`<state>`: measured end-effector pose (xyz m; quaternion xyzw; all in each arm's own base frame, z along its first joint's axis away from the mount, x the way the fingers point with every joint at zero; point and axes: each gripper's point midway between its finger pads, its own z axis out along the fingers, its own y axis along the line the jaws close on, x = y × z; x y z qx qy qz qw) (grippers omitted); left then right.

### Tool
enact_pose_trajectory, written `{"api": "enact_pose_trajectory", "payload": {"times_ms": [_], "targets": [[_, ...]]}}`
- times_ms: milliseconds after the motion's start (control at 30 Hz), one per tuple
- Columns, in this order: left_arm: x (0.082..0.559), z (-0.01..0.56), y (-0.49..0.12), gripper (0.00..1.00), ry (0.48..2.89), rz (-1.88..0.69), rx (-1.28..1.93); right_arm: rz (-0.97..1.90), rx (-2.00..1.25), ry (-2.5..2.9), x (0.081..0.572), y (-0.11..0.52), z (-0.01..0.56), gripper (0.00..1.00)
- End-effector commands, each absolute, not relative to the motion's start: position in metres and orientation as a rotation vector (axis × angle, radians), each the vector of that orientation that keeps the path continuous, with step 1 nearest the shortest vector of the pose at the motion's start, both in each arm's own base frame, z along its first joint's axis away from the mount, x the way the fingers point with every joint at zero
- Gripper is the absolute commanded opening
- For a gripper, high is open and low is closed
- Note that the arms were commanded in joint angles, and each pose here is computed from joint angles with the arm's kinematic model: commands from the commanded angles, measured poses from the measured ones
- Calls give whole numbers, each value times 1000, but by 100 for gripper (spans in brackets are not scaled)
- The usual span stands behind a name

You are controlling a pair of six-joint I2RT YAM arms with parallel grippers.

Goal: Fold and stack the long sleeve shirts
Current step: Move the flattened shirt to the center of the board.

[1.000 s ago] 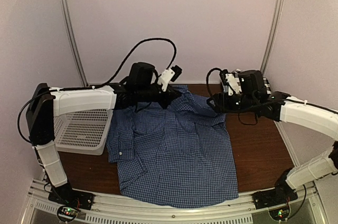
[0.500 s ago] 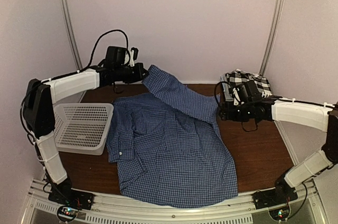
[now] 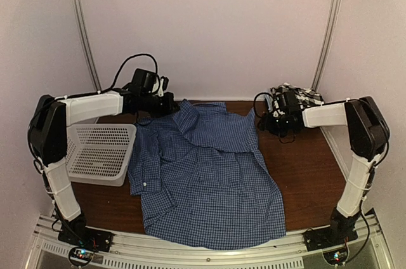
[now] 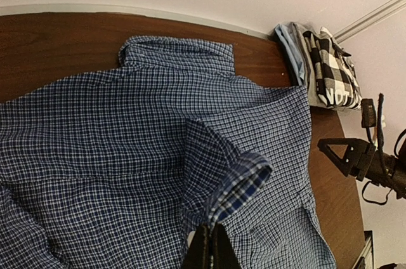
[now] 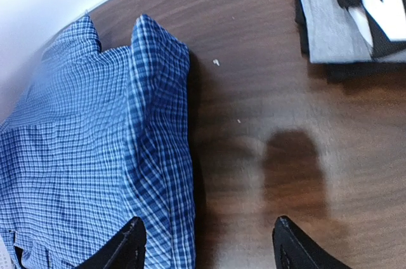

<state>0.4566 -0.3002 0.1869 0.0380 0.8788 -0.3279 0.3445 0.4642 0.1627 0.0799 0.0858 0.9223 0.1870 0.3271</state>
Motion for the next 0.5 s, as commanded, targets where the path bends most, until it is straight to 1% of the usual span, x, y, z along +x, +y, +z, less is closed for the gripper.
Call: {"api": "enact_pose_trajectory", "payload": {"times_ms": [0,233,300,467], "targets": [[451,206,-303,0,2227,-907,117,585,176,2303,498,180,107,71],[450,216,-302,0,2200,-905,134,589,160,2285,519,188,108,70],[451,216,-303,0,2197,-904,142,580,155,2299,526,189,102,66],[455,215,-306,0,2197,-911,150,516,154,2372,542,190,77,49]]}}
